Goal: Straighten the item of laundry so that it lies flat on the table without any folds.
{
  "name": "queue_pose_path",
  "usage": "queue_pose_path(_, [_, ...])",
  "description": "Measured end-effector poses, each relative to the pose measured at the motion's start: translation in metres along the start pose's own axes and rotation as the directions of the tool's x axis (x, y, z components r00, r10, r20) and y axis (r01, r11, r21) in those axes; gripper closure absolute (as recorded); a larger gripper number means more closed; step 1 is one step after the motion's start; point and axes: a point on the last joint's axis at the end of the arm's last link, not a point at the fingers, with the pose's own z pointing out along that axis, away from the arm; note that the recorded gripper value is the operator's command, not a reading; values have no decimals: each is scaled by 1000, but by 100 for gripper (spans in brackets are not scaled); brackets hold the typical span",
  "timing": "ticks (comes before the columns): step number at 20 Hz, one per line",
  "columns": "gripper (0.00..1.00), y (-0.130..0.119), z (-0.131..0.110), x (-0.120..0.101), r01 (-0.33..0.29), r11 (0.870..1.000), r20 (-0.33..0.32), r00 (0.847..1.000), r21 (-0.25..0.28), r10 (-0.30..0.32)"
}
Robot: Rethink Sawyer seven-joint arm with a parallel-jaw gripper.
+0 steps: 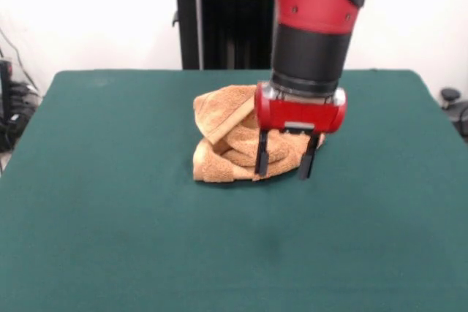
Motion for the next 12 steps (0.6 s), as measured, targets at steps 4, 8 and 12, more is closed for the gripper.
queue_pose_path(4, [0, -3, -40, -18, -4, 1000, 27, 1000, 2, 3])
queue_pose_path(8, [0, -8, -61, -25, -10, 1000, 53, 999, 4, 10])
queue_pose_path(12, [0, -12, -71, -20, -19, 1000, 52, 998, 5, 18])
